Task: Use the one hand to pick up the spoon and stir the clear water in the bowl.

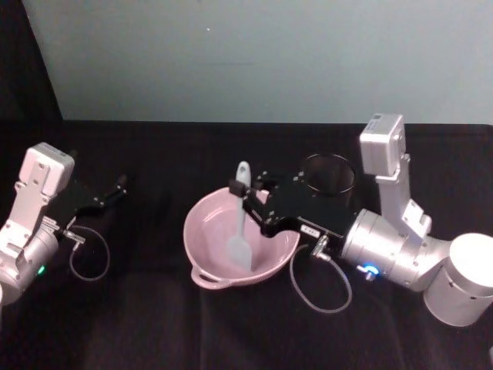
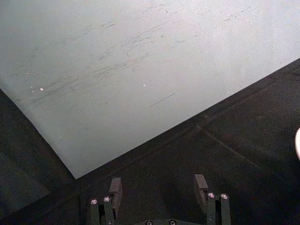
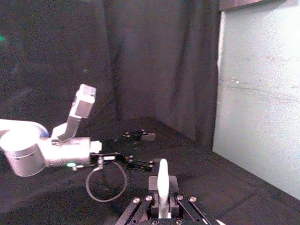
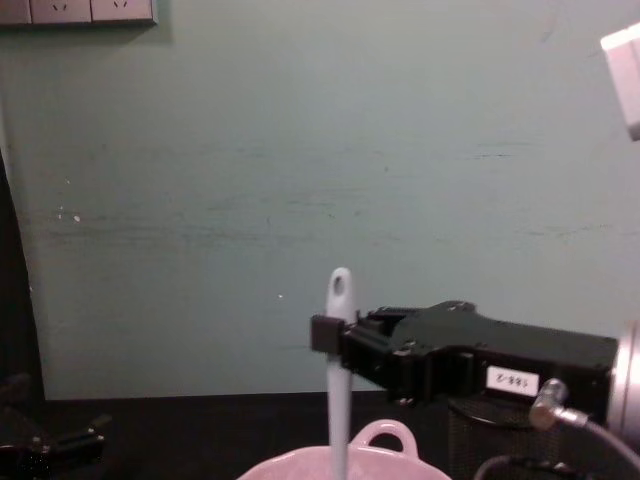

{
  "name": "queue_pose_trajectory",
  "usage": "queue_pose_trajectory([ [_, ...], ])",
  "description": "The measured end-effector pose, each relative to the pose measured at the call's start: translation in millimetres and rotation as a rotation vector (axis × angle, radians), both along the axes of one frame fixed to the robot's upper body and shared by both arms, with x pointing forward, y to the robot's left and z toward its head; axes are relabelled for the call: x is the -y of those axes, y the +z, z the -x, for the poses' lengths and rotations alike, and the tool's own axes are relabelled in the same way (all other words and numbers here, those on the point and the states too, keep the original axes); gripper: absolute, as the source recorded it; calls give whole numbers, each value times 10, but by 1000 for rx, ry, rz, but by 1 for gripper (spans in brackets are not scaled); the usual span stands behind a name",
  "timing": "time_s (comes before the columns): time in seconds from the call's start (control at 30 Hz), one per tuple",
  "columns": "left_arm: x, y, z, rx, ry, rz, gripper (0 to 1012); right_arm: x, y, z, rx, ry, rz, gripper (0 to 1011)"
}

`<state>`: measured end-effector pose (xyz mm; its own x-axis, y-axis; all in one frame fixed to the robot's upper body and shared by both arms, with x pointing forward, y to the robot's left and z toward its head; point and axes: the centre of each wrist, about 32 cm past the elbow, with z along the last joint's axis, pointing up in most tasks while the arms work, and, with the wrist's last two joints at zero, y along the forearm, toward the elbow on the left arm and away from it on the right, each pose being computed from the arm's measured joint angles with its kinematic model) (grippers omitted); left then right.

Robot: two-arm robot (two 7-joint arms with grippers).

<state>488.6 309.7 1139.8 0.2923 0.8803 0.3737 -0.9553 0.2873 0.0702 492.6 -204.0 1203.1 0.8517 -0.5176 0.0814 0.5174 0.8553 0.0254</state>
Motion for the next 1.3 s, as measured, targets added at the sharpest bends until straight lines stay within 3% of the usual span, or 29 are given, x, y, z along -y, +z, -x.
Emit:
queue_pose_trajectory([
  [0.3,0,0,0,0,0,0,1011,-214,-13,-43,-1,23,-8,125],
  [0.67,0,0,0,0,0,0,1011,-441,-55,-291,7,-70,-5,124],
  [1.03,0,0,0,0,0,0,1011,-352,-58,-461,25,-168,19,125],
  [1.3,0,0,0,0,0,0,1011,-148,-29,-477,32,-216,32,125],
])
